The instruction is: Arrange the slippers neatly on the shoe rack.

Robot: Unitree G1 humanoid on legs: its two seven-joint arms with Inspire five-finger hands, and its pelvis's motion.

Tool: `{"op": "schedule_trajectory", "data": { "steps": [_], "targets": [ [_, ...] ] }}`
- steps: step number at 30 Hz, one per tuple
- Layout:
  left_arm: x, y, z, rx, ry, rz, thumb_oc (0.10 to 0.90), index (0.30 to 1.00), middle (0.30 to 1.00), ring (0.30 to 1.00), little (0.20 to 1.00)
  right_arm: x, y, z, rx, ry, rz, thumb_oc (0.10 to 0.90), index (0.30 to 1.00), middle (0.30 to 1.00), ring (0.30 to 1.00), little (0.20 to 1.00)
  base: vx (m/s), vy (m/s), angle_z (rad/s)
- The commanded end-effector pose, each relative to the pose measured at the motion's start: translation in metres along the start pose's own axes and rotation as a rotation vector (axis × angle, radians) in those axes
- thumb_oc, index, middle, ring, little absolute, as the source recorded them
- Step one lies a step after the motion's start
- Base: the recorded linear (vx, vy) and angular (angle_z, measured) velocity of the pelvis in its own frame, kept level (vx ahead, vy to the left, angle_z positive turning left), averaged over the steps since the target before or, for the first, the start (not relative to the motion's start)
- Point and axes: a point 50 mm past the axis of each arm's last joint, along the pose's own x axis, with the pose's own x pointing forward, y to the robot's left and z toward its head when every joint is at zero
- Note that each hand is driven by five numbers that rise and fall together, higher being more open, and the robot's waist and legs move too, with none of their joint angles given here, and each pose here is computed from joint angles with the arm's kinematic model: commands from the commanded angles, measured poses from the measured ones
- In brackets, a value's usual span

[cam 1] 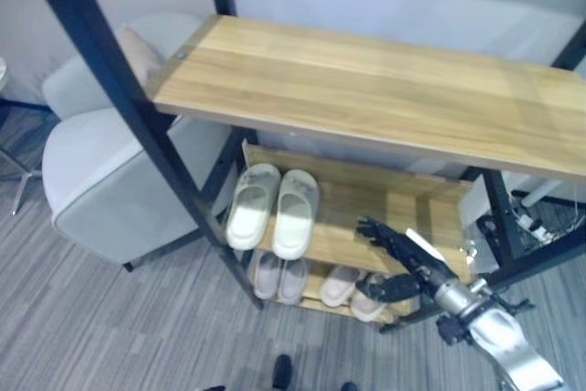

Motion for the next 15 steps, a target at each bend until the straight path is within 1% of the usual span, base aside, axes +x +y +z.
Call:
{"op": "schedule_trajectory", "data": {
  "steps": [1, 6, 9, 10, 11, 12, 15],
  "targets": [
    [0.000, -0.035, 0.036, 0.031, -0.097, -0.125, 0.800, 0.900, 0.900, 0.900, 0.900, 0.005, -0.008, 0.041, -0.112, -0.224, 0.008, 0.800, 0.900, 0.900, 0.900, 0.900, 0.00, -0.037, -0.07],
    [0.002, -0.033, 0.045, 0.052, -0.116, -0.123, 0.800, 0.900, 0.900, 0.900, 0.900, 0.001, -0.006, 0.029, -0.154, -0.163, 0.008, 0.800, 0.900, 0.900, 0.900, 0.900, -0.01, -0.032, -0.16],
    [0.002, -0.031, 0.049, 0.072, -0.130, -0.122, 0.800, 0.900, 0.900, 0.900, 0.900, 0.001, -0.004, 0.007, -0.199, -0.058, 0.026, 0.800, 0.900, 0.900, 0.900, 0.900, 0.00, -0.050, -0.11],
    [0.002, -0.031, 0.049, 0.072, -0.130, -0.122, 0.800, 0.900, 0.900, 0.900, 0.900, 0.001, -0.004, 0.007, -0.200, -0.058, 0.026, 0.800, 0.900, 0.900, 0.900, 0.900, 0.01, -0.044, -0.10],
    [0.002, -0.031, 0.048, 0.081, -0.131, -0.125, 0.800, 0.900, 0.900, 0.900, 0.900, -0.001, -0.005, -0.001, -0.264, -0.009, 0.037, 0.800, 0.900, 0.900, 0.900, 0.900, 0.01, -0.038, -0.05],
    [0.002, -0.031, 0.049, 0.087, -0.133, -0.125, 0.800, 0.900, 0.900, 0.900, 0.900, -0.003, -0.006, -0.009, -0.280, 0.030, 0.040, 0.800, 0.900, 0.900, 0.900, 0.900, 0.01, -0.048, -0.01],
    [0.002, -0.032, 0.048, 0.114, -0.132, -0.134, 0.800, 0.900, 0.900, 0.900, 0.900, -0.010, -0.006, -0.032, -0.278, 0.136, 0.043, 0.800, 0.900, 0.900, 0.900, 0.900, 0.00, -0.032, 0.00]
  ]
}}
